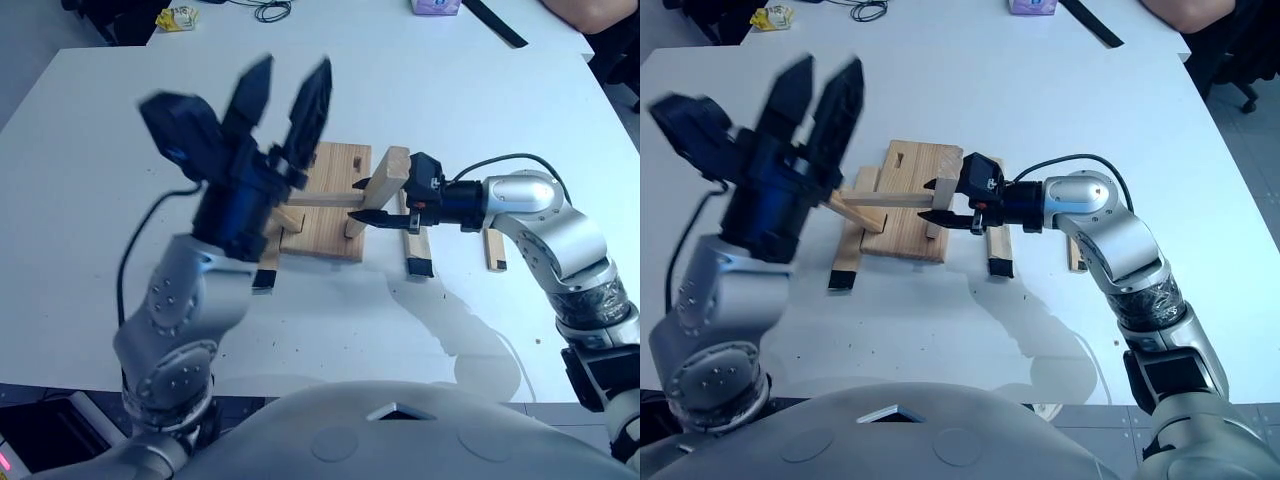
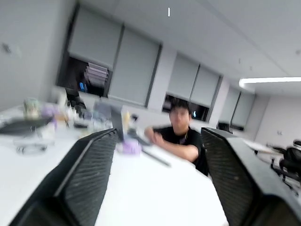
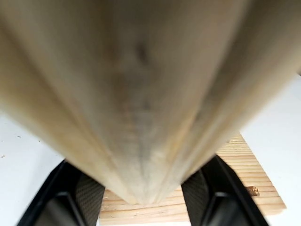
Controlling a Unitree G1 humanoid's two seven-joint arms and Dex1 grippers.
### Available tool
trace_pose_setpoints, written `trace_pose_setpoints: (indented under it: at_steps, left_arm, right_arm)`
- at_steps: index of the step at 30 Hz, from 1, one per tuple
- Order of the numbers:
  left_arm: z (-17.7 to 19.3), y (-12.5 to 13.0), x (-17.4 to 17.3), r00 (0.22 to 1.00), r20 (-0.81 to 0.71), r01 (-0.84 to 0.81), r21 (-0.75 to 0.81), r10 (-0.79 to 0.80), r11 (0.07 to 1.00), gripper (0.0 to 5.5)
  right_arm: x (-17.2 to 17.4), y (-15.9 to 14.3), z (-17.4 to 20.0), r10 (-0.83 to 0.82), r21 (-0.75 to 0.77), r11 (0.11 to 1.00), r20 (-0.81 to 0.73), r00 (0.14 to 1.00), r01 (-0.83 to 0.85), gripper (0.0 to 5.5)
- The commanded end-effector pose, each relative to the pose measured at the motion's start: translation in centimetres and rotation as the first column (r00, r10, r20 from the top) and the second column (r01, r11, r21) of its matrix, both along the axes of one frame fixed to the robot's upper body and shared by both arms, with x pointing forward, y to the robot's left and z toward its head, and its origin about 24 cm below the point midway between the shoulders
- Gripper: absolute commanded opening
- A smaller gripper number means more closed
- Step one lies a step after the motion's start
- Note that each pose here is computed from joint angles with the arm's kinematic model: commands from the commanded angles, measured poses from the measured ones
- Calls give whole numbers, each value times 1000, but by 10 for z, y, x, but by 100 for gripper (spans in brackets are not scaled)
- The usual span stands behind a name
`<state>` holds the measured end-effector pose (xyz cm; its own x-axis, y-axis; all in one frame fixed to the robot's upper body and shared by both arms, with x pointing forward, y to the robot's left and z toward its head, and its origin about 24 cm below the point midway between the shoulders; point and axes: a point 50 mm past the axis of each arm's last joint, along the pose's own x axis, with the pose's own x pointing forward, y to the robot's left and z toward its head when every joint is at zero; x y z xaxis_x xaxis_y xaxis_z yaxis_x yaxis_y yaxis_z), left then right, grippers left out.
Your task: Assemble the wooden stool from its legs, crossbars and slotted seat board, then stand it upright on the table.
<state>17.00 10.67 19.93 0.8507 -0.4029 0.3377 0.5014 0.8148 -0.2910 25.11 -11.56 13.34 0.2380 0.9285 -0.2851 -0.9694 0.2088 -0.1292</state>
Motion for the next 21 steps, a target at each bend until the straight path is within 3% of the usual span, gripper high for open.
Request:
trace_pose_setpoints:
  at_steps: [1,7,16,21]
  left_arm:
    - [-31,7,-13,988,-143,-42,88,55,995,249]
    - [-36,-7,-3,982,-98,-151,124,163,981,145]
    - [-34,-23,6,992,-58,-98,168,109,981,11]
    - [-14,-18,8,990,59,-135,135,128,982,0]
  right_arm:
    - [-1,-18,-23,-113,-113,988,-105,988,101,204]
    - [0,-18,-25,-119,-118,987,-102,988,106,204]
    - [1,-13,-26,-95,-131,988,-94,991,82,204]
    - [2,-12,-26,-91,-138,987,-91,992,78,204]
